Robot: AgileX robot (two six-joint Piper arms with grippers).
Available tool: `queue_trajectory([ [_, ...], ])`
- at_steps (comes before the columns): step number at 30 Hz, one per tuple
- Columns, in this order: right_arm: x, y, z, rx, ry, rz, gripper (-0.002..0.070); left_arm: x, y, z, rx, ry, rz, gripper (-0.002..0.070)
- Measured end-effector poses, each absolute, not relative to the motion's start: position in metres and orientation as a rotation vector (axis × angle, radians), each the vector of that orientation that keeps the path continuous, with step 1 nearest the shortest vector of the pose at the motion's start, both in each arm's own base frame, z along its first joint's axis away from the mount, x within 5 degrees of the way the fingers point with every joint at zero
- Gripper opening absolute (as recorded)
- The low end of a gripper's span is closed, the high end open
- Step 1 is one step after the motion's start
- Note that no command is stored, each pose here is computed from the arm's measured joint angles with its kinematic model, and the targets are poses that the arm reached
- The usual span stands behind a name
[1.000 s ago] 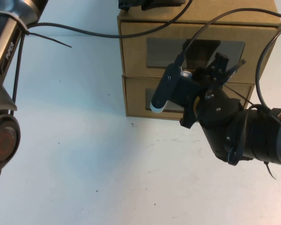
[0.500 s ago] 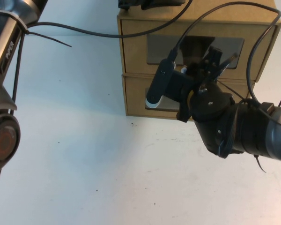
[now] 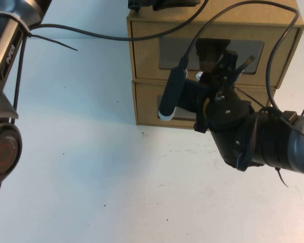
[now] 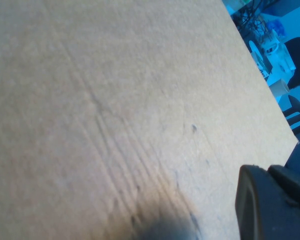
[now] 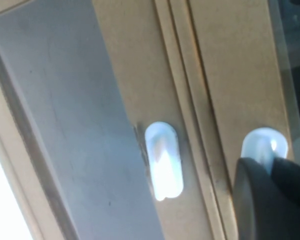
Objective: Open the shoe box
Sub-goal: 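Pull the top drawer of the cardboard box fully open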
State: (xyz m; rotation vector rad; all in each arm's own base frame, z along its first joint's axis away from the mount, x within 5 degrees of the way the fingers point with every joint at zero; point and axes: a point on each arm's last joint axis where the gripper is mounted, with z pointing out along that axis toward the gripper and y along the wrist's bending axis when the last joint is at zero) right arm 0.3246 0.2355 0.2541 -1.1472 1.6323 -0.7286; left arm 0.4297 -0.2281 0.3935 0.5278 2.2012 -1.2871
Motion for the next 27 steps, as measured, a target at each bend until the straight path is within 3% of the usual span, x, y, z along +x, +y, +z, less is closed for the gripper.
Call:
queue_trajectory([
  [17, 0.279, 0.228, 0.257, -1.197, 1.654, -0.635, 0.0011, 0.428, -0.229, 0.393, 0.543, 2.211, -1.304, -0.0004],
  [27, 0.249, 0.233, 0.249, -1.246, 1.625, -0.699, 0.0011, 0.427, -0.229, 0.393, 0.546, 2.216, -1.317, -0.0004],
])
